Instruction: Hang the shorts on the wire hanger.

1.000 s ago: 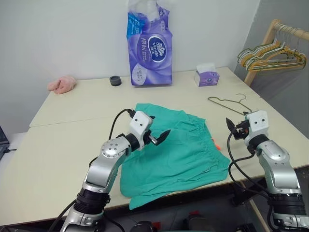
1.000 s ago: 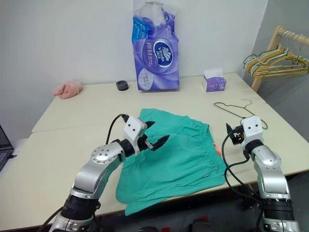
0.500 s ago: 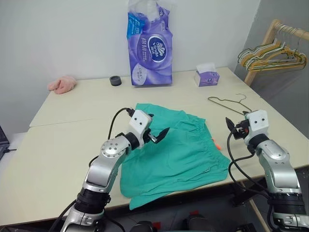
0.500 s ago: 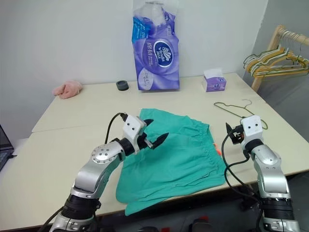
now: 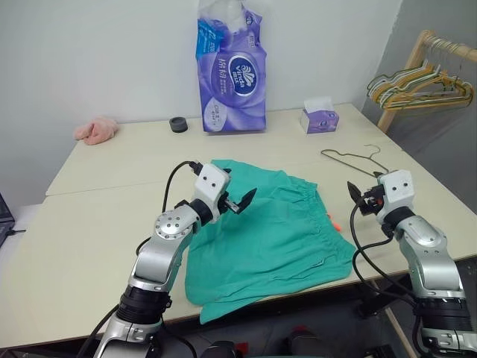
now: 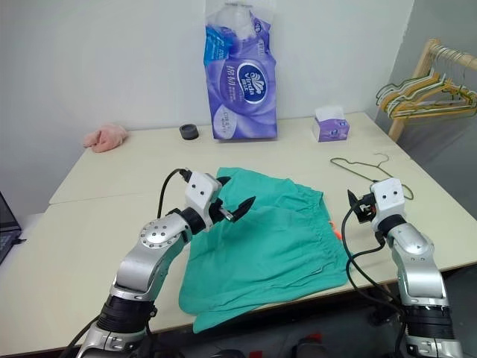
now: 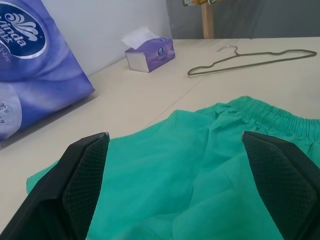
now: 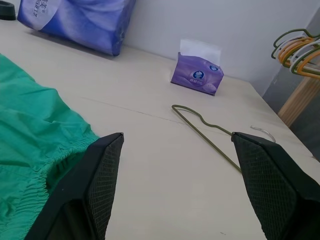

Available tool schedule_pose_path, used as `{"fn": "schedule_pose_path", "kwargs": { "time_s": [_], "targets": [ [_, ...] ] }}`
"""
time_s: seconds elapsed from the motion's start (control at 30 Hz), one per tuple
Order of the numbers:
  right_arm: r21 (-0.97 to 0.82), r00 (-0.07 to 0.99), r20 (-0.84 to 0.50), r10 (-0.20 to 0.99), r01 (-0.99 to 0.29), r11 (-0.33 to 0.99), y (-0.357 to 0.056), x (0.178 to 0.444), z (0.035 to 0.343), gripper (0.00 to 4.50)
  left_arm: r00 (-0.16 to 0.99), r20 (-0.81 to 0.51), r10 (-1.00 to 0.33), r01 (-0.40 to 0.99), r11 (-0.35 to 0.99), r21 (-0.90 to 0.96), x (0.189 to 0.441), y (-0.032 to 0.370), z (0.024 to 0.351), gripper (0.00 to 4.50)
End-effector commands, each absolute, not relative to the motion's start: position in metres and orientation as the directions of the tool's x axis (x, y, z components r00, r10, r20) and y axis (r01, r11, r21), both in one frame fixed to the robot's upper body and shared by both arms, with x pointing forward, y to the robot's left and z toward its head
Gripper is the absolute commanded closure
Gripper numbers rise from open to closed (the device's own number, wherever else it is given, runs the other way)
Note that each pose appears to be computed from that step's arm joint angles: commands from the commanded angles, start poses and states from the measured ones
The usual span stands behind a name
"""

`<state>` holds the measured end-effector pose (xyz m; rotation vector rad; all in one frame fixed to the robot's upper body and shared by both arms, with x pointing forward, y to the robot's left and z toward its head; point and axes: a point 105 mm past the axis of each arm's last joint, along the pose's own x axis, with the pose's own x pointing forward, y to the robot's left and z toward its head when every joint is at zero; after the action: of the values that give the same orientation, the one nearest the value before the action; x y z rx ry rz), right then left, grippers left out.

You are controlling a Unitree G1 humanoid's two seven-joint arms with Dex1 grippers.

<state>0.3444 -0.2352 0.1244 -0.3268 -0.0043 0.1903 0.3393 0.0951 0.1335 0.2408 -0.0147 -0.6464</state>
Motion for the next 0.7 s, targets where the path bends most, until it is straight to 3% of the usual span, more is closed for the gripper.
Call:
{"fn": "schedule_pose_path", "kwargs": {
  "time_s": [0.03,0.7],
  "targets": [
    [-0.334,0.978,0.049,0.202,-0.174,0.926,-0.2329,0.345,0.1455,0.82,0.799,-0.011,-0.601,0.583,0.77,0.258,0.3404,0.0944,0.1479,0.01],
    [-0.337,0.976,0.055,0.211,-0.18,0.924,-0.2314,0.3434,0.148,0.82,0.787,-0.022,-0.616,0.599,0.756,0.266,0.3392,0.092,0.1463,0.01]
  ]
}}
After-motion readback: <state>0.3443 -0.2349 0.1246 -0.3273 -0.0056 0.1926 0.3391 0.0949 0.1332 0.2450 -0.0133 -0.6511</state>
